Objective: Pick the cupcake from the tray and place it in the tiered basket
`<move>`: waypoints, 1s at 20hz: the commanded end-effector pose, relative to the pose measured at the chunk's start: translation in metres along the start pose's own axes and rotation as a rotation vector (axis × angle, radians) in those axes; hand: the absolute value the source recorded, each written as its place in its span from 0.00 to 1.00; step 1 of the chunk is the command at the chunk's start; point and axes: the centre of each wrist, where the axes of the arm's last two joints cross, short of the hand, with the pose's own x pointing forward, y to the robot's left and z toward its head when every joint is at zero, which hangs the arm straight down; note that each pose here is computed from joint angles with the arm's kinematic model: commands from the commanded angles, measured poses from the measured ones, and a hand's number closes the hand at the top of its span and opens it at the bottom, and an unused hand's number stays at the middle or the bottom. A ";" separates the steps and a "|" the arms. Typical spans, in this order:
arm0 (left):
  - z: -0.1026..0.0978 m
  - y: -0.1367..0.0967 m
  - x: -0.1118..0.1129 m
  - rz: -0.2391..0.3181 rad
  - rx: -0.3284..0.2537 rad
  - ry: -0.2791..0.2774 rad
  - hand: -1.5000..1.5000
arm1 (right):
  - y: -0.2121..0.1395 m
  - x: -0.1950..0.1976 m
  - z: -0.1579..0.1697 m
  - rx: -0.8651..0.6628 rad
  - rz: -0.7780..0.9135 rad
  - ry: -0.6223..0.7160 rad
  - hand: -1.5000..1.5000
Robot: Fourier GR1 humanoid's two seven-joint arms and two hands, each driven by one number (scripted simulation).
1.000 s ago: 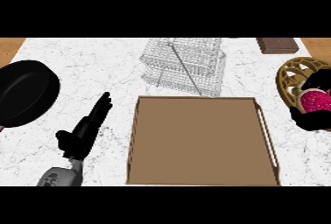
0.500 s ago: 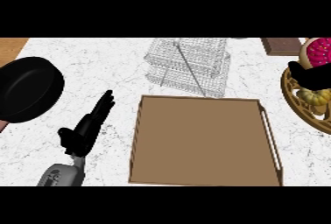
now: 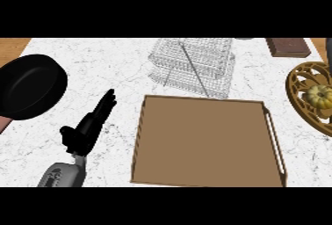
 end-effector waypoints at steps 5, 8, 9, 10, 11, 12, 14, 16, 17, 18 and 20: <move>-0.018 -0.014 0.007 -0.011 -0.013 -0.010 0.50 | 0.043 0.064 -0.040 0.048 0.019 0.022 1.00; -0.015 -0.011 0.008 0.012 -0.024 0.002 0.50 | 0.065 0.056 -0.056 0.105 0.021 0.023 1.00; -0.015 -0.013 0.019 -0.011 -0.021 -0.025 0.50 | 0.078 0.052 -0.058 0.120 0.019 0.023 1.00; -0.009 -0.006 0.002 0.001 -0.027 -0.003 0.50 | 0.084 0.051 -0.062 0.118 0.022 0.023 1.00; -0.005 -0.008 -0.001 -0.008 -0.010 -0.021 0.50 | 0.086 0.056 -0.063 0.112 0.004 0.015 1.00; -0.001 -0.007 0.003 0.014 -0.021 -0.008 0.50 | 0.078 0.064 -0.065 0.129 0.001 0.022 1.00; -0.002 -0.010 0.004 0.008 -0.031 -0.007 0.50 | 0.108 0.057 -0.067 0.125 0.004 0.033 1.00; -0.009 0.003 0.011 0.005 -0.036 -0.020 0.50 | 0.111 0.065 -0.067 0.130 -0.022 0.015 1.00; -0.014 -0.019 0.013 0.017 -0.027 -0.014 0.50 | 0.124 0.055 -0.069 0.131 -0.011 0.021 1.00; -0.003 -0.013 -0.002 -0.016 -0.034 -0.023 0.50 | 0.117 0.054 -0.073 0.141 -0.024 0.016 1.00; -0.019 0.004 0.015 -0.005 -0.031 -0.028 0.50 | 0.134 0.071 -0.062 0.186 -0.077 0.007 1.00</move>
